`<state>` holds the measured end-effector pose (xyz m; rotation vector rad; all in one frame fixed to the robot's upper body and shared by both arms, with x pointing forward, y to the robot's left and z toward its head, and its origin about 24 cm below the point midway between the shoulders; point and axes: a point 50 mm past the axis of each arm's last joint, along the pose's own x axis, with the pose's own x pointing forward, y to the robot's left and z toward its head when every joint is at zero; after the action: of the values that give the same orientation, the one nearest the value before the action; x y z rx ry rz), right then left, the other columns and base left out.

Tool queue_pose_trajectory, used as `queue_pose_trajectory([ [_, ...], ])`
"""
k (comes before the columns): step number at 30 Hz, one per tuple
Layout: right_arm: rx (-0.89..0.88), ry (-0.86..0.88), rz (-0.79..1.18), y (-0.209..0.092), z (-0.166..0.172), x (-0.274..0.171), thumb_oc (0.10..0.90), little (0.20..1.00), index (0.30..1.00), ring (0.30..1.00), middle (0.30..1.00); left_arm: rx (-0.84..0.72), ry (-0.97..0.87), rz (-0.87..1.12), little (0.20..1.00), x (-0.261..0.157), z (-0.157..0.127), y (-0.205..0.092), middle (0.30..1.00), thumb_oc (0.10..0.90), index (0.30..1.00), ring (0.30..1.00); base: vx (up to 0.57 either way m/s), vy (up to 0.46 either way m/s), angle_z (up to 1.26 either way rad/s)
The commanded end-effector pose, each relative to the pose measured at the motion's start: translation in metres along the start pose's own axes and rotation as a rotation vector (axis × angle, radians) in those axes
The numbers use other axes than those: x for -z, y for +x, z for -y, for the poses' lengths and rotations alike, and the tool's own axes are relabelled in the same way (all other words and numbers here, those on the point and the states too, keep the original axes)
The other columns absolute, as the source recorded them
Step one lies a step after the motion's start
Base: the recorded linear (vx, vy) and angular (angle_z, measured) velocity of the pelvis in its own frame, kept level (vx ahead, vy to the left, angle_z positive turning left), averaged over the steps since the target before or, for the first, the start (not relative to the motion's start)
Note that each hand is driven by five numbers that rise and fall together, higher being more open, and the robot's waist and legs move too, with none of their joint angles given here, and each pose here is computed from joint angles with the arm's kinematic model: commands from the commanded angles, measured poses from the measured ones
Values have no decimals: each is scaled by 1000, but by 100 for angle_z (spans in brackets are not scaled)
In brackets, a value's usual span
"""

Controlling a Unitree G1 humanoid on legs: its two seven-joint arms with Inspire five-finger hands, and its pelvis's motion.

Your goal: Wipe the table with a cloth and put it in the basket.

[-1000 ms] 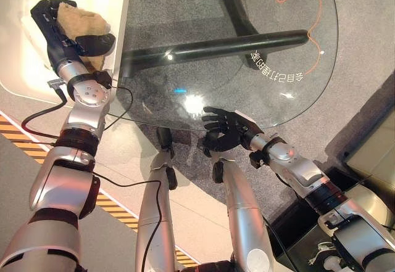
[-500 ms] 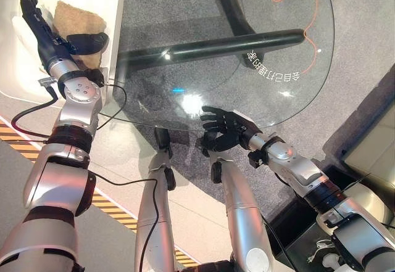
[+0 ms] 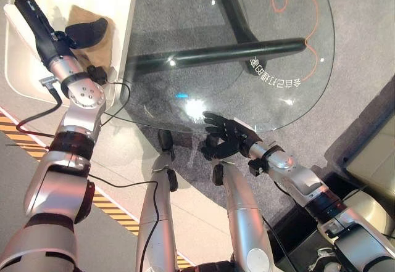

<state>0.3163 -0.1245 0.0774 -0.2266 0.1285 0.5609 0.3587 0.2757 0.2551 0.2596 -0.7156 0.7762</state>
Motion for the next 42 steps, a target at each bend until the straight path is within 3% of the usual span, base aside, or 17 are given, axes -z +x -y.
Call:
queue_pose_trajectory([
  [1,-10,53,167,-11,-15,-15,800,900,900,900,900,-51,-88,213,900,-32,-25,13,900,800,900,900,-74,-167,1],
  [9,17,96,156,-19,-14,2,800,900,900,900,900,102,-104,138,900,-8,-27,-15,900,800,900,900,-70,-130,4],
  [15,41,148,102,-29,-11,28,800,900,900,900,900,267,-98,-48,900,32,-29,-58,900,800,900,900,-64,-121,1],
  [20,48,200,19,-41,-14,60,800,900,900,900,900,411,-95,-247,900,66,-32,-114,900,800,900,900,-37,-86,2],
  [26,79,314,-149,-61,-30,110,800,900,900,900,900,542,-124,-646,900,108,-42,-210,900,800,900,900,32,-78,10],
  [33,183,392,-442,-95,-47,175,800,900,900,900,900,723,-16,-1039,900,135,-77,-317,900,800,900,900,62,-74,11],
  [42,260,445,-861,-145,-69,241,800,900,900,900,900,773,231,-1429,900,157,-129,-391,900,800,900,900,68,-31,2],
])
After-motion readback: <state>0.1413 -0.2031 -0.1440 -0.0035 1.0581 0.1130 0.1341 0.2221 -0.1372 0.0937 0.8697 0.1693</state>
